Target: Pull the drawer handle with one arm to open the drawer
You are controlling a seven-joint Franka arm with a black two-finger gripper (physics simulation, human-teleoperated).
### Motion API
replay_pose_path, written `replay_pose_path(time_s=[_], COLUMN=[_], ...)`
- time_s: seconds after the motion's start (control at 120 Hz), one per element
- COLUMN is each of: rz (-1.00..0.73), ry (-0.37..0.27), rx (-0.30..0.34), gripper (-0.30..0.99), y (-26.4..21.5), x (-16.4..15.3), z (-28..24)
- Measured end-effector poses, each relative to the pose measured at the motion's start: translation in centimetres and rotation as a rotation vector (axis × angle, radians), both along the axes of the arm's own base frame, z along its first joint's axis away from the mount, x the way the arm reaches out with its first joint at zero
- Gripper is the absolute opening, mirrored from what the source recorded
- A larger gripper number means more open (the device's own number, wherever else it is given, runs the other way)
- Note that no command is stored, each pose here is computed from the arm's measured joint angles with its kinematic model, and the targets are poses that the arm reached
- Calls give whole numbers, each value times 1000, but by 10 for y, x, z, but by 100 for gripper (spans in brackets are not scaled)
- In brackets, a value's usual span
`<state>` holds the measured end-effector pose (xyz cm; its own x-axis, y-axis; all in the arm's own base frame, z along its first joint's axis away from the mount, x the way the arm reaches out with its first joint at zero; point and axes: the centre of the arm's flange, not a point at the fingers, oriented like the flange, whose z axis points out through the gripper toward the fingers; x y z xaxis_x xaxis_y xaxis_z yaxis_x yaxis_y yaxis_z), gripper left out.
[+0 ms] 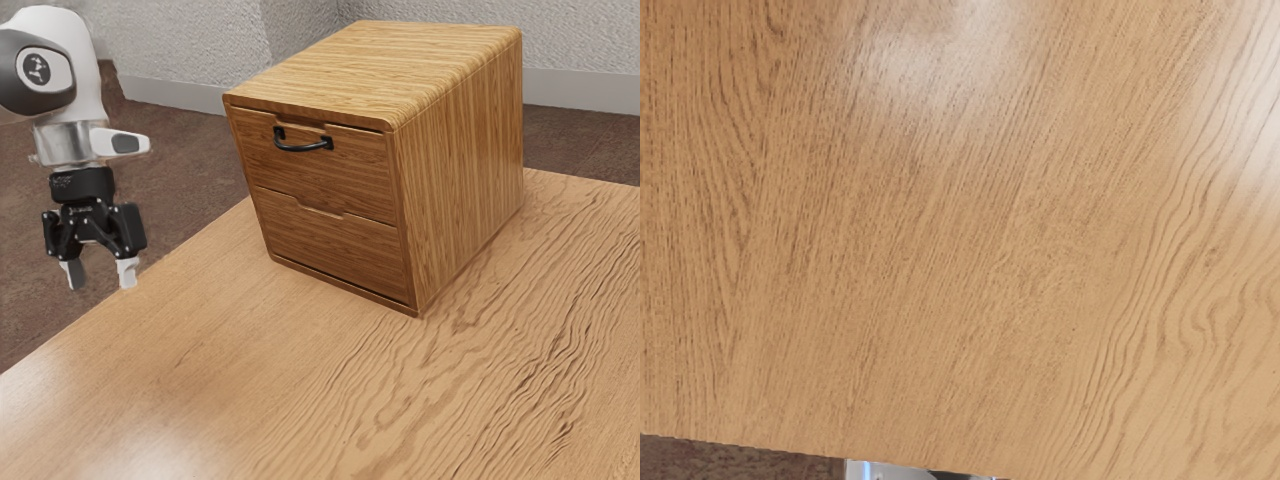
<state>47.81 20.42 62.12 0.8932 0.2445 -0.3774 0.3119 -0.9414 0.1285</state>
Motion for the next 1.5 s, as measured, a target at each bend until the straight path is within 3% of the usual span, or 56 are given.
replay_pose_path(time_s=[0.075,0.242,0.317,0.35,0.4,0.475,0.617,0.817,0.925,1.217,1.5], rz=[4,-114,-183,-235,-308,-383,-633,-1053,-1220,-1422,-1674], ry=[-99,-242,-481,-553,-617,-665,-707,-674,-687,-652,-657], rx=[33,71,178,206,223,244,248,201,191,182,145], gripper=[69,69,69,69,69,69,69,69,69,69,69], y=[11,-31,-54,-64,-72,-58,-48,-84,-100,-54,-84], x=[10,42,5,-7,-15,-24,-17,55,70,78,97], z=[3,19,130,158,178,190,189,136,127,101,90])
